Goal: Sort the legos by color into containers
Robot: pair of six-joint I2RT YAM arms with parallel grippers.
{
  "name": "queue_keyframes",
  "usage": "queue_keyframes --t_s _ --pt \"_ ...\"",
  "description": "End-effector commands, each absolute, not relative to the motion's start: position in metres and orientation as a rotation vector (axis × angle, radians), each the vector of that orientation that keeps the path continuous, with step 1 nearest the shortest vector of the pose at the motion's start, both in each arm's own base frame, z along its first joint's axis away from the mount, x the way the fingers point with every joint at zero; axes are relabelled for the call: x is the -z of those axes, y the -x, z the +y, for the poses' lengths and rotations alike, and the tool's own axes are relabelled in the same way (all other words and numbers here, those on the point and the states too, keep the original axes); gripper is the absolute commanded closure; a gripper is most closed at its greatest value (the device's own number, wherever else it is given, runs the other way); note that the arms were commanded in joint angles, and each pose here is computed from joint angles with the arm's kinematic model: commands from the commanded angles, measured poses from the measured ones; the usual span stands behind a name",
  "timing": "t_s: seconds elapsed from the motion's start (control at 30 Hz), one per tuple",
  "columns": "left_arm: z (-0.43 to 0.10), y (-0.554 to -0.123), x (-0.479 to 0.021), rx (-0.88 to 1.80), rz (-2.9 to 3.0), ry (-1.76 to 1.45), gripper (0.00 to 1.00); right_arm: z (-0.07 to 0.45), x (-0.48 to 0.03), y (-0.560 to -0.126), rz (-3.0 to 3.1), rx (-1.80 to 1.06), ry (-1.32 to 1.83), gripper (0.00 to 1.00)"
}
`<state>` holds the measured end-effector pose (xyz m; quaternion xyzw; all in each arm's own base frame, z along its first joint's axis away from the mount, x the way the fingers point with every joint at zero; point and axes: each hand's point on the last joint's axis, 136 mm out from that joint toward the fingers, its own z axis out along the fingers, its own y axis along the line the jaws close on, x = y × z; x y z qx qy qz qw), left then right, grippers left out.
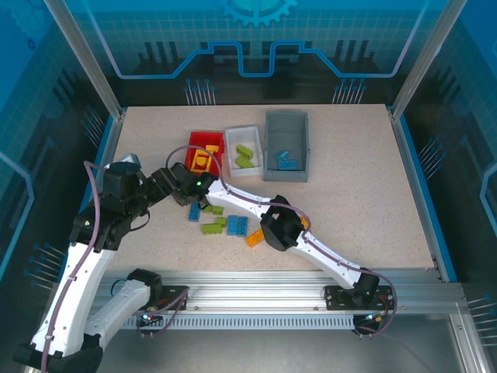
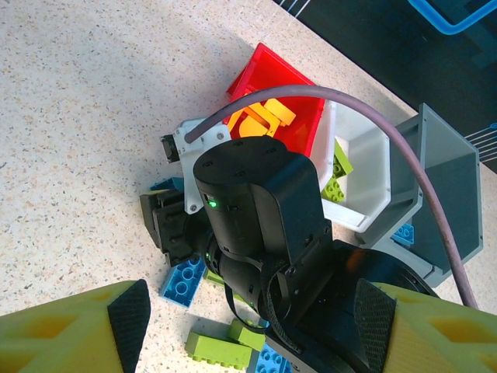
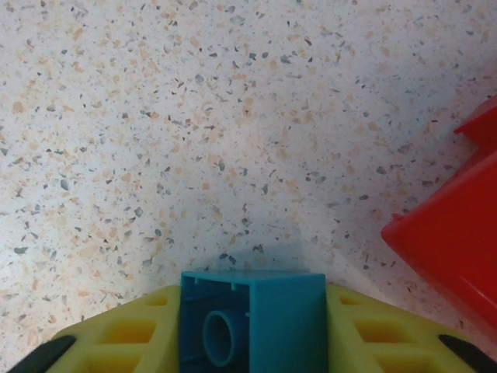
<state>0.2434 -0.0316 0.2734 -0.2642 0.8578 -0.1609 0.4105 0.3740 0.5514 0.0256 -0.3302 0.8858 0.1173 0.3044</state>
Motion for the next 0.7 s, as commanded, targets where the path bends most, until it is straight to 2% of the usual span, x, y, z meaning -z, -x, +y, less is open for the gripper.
queue_keyframes --t_s 0.0,0.17,0.37,0.47,0.67 --pt "-0.035 -0.244 -0.264 0.429 2.175 0.685 0.26 0.549 -0.034 -0.353 2.363 -0.303 0.917 0.67" --pt "-0.044 -0.249 -0.256 0.468 2.209 0.667 0.26 0.539 -0.107 -0.343 2.259 -0.4 0.828 0.68" --pt "-0.079 -0.266 -0.262 0.677 2.238 0.559 0.26 0.493 -0.186 -0.339 2.176 -0.431 0.713 0.68" --pt "-0.108 -0.274 -0.271 0.779 2.25 0.46 0.25 0.445 -0.2 -0.344 2.19 -0.396 0.618 0.68" --pt "-0.196 -0.289 -0.288 0.869 2.257 0.179 0.23 0.307 -0.196 -0.372 2.287 -0.284 0.296 0.68"
